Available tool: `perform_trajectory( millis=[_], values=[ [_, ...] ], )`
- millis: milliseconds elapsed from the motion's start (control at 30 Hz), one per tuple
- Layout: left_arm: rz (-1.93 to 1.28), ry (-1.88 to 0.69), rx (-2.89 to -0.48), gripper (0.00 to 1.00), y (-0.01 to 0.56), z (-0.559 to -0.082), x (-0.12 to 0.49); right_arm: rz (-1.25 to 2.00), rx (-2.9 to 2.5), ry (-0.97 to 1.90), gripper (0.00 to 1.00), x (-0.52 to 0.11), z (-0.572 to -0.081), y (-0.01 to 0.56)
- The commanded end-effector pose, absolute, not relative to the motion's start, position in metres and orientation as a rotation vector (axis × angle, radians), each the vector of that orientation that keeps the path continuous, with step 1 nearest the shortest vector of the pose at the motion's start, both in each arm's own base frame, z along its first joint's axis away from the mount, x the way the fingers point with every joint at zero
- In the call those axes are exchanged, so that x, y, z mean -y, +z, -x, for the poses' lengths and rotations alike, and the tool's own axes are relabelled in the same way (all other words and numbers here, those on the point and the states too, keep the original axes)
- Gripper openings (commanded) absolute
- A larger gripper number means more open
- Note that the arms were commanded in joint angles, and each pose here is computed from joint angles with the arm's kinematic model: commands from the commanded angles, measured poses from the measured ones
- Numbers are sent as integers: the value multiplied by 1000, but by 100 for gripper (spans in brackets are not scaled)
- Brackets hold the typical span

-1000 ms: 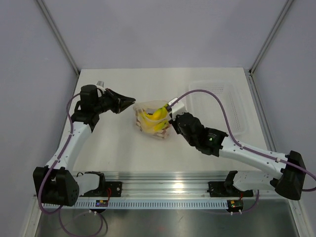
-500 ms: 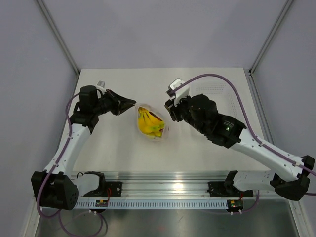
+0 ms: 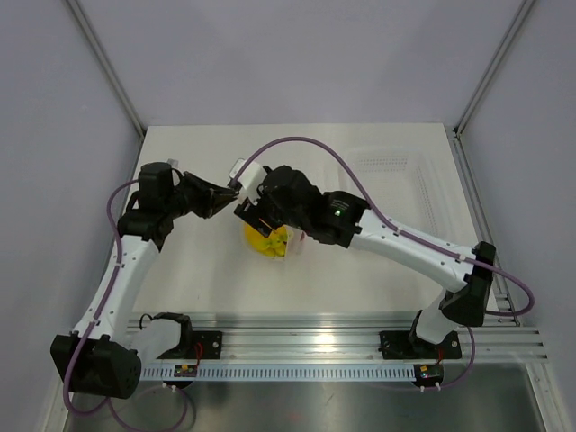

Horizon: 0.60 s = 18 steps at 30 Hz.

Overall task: Place the food in the zip-top bag and seal the zipper
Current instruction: Zip the zipper food storage bag at the center of the board.

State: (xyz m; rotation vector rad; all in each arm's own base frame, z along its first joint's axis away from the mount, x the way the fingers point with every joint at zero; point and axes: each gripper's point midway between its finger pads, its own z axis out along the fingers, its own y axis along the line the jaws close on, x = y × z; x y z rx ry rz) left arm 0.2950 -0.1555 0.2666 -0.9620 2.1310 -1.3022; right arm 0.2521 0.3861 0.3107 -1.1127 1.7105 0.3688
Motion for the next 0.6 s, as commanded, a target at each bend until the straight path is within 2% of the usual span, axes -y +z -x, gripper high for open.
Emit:
perform_trajectory(
  millis=[0, 133, 433, 533, 567],
  values=[
    [973, -1277, -2045, 0, 297, -295, 148, 1021, -1732, 397, 73, -404, -245, 332],
    [992, -1270, -2035, 0, 299, -295, 146, 997, -1742, 479, 75, -425, -232, 326],
    [1034, -1255, -1983, 0, 307, -291, 139, 932, -1777, 372, 76, -447, -246, 306],
    [1038, -1258, -1975, 0, 309, -290, 139, 890, -1784, 312, 74, -452, -254, 300],
    [1039, -1258, -1973, 0, 309, -289, 139, 885, -1787, 285, 71, -454, -257, 295]
  ],
)
